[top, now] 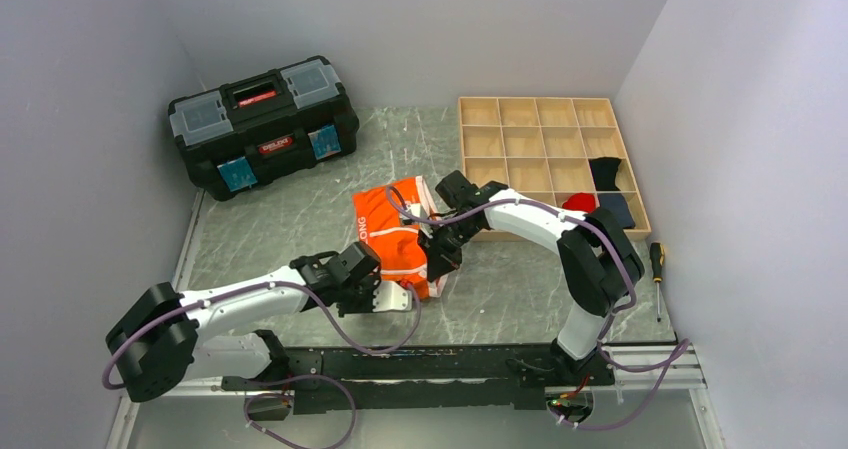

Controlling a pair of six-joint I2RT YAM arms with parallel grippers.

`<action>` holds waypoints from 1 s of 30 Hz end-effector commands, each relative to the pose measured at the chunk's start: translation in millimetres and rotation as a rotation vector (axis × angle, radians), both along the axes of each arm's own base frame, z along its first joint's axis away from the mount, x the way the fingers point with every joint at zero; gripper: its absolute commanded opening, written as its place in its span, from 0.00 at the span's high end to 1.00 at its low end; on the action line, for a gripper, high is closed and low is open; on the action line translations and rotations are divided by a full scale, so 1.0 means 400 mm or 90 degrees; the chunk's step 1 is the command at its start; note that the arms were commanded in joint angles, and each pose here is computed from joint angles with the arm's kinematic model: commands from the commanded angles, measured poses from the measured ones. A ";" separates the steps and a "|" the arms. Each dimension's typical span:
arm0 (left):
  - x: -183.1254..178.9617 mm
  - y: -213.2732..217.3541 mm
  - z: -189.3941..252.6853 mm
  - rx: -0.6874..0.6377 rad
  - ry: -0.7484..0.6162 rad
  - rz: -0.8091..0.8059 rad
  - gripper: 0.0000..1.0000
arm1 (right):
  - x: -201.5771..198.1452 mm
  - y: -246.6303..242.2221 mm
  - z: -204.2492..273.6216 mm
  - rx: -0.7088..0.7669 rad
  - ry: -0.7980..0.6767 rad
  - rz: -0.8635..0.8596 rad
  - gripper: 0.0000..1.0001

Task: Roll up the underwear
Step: Fold the underwear at the center of the board.

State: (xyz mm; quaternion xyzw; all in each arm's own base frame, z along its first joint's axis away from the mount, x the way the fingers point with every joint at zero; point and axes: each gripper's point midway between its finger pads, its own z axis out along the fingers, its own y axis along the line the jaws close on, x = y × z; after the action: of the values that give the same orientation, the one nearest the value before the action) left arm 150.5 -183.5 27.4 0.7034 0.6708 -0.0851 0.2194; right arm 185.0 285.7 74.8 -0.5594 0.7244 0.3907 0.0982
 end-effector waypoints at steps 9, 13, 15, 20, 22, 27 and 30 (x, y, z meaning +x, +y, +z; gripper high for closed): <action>-0.094 -0.037 0.027 0.005 0.042 -0.110 1.00 | -0.121 -0.008 0.040 0.028 0.112 0.110 1.00; -0.114 -0.043 0.048 -0.012 0.054 -0.122 1.00 | -0.169 -0.021 0.048 0.012 0.134 0.144 1.00; -0.113 -0.046 0.063 -0.025 0.045 -0.122 1.00 | -0.160 -0.027 0.054 0.001 0.110 0.144 1.00; -0.064 -0.056 0.118 -0.054 -0.006 -0.100 1.00 | -0.091 -0.019 0.114 -0.016 0.033 0.131 1.00; -0.036 -0.059 0.143 -0.065 -0.024 -0.087 1.00 | -0.043 -0.011 0.138 -0.026 -0.012 0.112 1.00; 0.039 -0.045 0.188 -0.082 -0.018 -0.041 1.00 | 0.093 -0.006 0.183 -0.052 -0.088 0.043 1.00; 0.104 -0.019 0.205 -0.082 0.015 -0.002 1.00 | 0.176 0.003 0.190 -0.082 -0.127 0.011 1.00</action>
State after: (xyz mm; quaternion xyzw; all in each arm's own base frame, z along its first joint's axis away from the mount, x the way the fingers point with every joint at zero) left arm 165.8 -194.5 93.5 0.7003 0.6549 -0.1153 0.2595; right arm 214.0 288.6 142.2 -0.6156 0.7016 0.3440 0.1023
